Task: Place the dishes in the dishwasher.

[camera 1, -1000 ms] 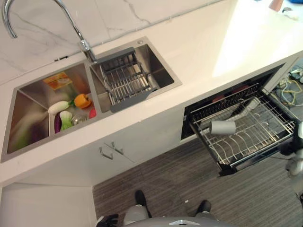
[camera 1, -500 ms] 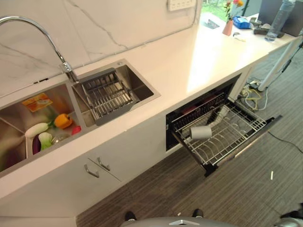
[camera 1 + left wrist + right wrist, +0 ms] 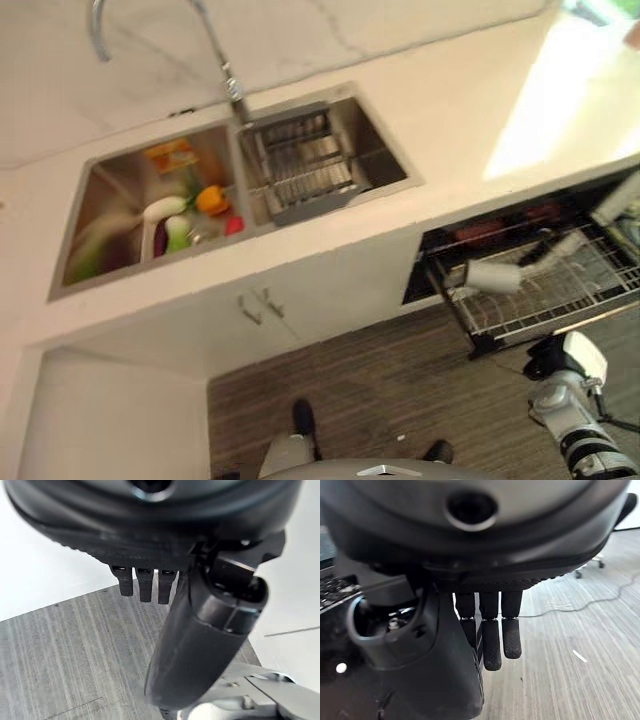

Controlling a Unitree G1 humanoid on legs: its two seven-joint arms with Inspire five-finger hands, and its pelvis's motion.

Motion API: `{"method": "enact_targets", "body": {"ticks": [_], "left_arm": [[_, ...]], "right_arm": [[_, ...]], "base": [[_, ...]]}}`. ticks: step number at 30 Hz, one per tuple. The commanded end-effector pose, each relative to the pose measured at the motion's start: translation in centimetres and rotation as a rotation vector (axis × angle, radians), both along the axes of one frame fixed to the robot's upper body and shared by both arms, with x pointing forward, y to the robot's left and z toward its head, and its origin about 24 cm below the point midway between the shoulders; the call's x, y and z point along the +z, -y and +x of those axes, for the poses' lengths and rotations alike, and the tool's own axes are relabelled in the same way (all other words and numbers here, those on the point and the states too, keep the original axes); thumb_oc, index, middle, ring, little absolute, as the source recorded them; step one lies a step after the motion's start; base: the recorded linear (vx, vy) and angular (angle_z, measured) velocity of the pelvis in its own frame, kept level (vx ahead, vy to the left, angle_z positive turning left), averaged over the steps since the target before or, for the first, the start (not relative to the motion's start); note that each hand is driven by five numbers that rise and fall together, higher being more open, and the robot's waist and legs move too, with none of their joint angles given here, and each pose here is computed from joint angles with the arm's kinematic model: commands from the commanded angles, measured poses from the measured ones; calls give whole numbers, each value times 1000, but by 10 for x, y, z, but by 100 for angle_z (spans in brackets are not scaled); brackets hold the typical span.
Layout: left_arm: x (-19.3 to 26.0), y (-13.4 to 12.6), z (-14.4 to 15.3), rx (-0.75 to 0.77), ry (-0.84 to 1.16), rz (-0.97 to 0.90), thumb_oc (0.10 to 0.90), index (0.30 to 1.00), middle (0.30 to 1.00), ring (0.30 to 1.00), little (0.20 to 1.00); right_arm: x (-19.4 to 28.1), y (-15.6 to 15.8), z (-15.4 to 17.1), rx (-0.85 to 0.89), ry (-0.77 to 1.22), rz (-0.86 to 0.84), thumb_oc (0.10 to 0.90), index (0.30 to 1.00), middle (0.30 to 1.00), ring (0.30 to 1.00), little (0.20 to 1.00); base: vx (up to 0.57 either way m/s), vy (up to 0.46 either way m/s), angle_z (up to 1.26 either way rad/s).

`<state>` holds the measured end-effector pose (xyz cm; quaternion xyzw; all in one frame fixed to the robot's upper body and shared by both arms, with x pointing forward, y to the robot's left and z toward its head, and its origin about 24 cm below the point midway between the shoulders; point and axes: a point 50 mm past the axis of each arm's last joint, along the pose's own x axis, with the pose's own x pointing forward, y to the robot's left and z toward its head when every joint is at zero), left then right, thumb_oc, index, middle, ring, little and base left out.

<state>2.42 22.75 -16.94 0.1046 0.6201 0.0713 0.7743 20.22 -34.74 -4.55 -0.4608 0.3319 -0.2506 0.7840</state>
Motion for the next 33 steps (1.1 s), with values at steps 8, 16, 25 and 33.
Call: {"method": "enact_targets", "body": {"ticks": [8, 16, 25, 33], "left_arm": [[10, -31, 31, -63, 51, 123, 800, 900, 900, 900, 900], [16, -32, 57, -77, 140, 133, 800, 900, 900, 900, 900], [14, -33, 52, 169, 158, 28, 800, 900, 900, 900, 900], [9, -19, 57, 198, 136, -61, 800, 900, 900, 900, 900]], "right_arm": [[173, -40, 137, 396, 598, -273, 400, 300, 300, 300, 300], [195, -68, 152, 485, 689, -293, 450, 375, 375, 375, 375], [2, -117, 61, 405, 188, 282, 800, 900, 900, 900, 900], [-107, -121, -82, -124, -265, 690, 800, 900, 900, 900, 900]], "base": [[-17, 52, 43], [9, 53, 18], [121, 108, -3], [150, -135, 18]]}}
